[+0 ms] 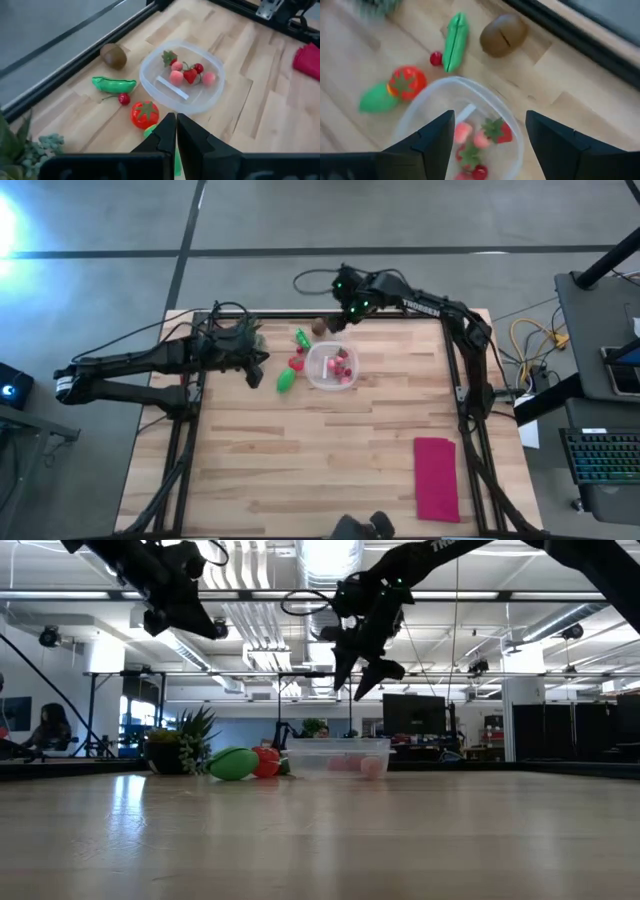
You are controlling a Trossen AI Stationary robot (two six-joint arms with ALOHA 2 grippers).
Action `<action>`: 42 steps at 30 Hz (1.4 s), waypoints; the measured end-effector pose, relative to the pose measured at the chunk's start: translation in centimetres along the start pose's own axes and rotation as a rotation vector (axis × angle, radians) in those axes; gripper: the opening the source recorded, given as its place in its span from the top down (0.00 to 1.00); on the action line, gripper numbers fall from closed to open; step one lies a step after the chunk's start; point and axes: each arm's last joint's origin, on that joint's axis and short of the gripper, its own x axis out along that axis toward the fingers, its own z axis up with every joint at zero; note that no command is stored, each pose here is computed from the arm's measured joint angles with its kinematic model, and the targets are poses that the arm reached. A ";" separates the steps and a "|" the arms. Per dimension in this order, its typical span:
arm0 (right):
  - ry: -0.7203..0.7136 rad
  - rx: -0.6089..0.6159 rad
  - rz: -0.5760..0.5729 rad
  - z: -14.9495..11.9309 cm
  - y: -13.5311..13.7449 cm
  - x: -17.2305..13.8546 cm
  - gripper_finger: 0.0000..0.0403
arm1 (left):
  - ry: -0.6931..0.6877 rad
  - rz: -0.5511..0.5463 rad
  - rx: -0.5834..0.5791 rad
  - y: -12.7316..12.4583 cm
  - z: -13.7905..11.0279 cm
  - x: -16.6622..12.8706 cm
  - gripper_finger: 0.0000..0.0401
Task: Pick and placing Produce into tupperware
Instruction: Put the corn into the transparent bin
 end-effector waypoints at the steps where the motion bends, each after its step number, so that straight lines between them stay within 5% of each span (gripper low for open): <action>1: 0.002 0.039 0.019 0.3 -0.4 -0.1 0.41 | 0.000 0.001 0.011 0.0 0.1 -0.2 1.00; 14: -0.100 0.121 0.074 1.7 -0.8 -0.4 0.41 | -0.109 0.006 0.001 1.0 1.6 -5.5 1.00; 31: -0.237 0.455 0.146 2.9 -3.8 1.8 0.41 | -0.023 0.049 0.002 1.3 0.7 -5.6 1.00; 36: -0.238 0.406 0.169 3.1 -3.2 1.3 0.41 | 0.013 0.060 0.019 1.0 0.9 -4.4 1.00; 42: -0.051 0.242 0.082 1.7 -3.2 -0.5 0.41 | 0.093 0.068 0.073 0.6 1.1 -1.7 1.00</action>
